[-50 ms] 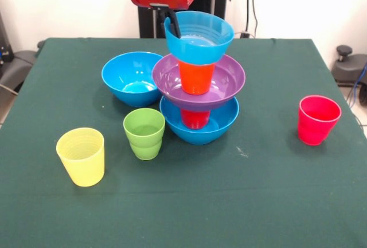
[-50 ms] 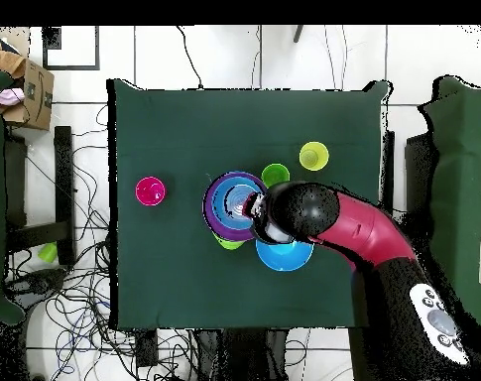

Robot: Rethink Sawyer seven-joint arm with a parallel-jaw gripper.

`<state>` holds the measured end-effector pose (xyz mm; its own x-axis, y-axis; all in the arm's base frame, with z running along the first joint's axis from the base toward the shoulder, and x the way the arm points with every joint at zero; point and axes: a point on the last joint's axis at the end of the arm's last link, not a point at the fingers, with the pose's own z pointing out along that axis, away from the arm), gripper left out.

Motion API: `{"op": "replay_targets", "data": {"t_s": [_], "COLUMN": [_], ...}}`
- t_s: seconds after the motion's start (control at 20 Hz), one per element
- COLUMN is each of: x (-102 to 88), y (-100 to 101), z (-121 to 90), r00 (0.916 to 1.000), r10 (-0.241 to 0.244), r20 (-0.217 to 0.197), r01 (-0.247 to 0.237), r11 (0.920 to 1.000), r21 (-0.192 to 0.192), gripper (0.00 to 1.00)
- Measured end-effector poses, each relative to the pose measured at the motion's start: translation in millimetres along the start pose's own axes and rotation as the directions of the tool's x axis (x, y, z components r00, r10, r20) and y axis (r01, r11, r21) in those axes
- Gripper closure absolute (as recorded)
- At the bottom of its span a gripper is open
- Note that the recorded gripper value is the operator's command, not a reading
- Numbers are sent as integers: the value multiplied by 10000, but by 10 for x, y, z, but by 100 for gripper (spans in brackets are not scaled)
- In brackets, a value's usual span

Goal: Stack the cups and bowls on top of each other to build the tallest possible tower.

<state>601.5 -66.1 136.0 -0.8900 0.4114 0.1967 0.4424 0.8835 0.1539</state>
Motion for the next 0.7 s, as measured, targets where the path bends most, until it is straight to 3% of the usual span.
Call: {"op": "replay_targets", "data": {"t_s": [0.7], "x": [98], "y": [2], "z": [98], "r00": [10000], "r10": [-15], "r20": [59], "r01": [15], "r11": [10000], "r21": [-10], "gripper": [100]}}
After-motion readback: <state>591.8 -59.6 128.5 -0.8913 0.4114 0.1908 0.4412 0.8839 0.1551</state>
